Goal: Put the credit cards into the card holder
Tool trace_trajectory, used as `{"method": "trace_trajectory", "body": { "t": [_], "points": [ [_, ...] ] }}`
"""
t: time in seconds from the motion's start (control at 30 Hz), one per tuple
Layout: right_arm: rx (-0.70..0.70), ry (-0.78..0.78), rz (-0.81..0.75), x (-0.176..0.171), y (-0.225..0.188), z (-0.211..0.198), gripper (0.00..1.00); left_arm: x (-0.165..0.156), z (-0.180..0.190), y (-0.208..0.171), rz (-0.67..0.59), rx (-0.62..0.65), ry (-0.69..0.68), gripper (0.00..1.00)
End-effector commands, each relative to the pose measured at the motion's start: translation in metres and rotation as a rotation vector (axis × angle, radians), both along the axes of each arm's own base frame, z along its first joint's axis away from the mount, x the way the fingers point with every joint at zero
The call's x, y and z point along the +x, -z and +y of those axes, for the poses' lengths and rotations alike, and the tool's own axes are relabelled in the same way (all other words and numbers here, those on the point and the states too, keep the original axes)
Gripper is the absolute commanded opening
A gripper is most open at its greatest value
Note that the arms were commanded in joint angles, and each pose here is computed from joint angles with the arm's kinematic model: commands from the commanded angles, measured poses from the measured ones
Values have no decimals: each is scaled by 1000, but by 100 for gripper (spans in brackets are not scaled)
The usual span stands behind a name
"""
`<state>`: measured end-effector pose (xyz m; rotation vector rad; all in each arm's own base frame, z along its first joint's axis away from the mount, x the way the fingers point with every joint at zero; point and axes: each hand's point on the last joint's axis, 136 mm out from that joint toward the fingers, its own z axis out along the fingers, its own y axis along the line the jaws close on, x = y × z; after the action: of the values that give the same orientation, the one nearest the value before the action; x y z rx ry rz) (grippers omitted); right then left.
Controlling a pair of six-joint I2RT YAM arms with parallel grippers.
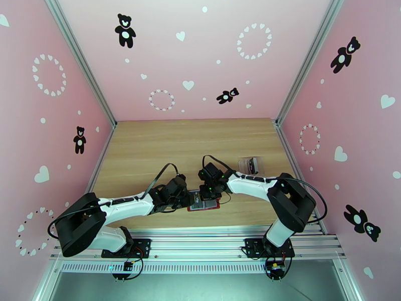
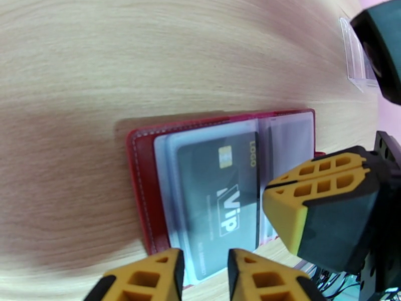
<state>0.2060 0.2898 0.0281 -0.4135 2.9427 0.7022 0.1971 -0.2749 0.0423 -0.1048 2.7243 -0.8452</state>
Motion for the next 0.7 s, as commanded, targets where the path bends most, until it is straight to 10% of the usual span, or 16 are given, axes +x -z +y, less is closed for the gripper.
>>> {"method": "trace_trajectory", "body": {
  "t": [0.0,0.67],
  "points": [
    [4,-13,3,1,1,6,4,-4,7,1,-9,23,-2,30],
    [-54,-17,12,-4,13,-6,2,-3,9,-6,-24,14,-13,31]
  ]
}}
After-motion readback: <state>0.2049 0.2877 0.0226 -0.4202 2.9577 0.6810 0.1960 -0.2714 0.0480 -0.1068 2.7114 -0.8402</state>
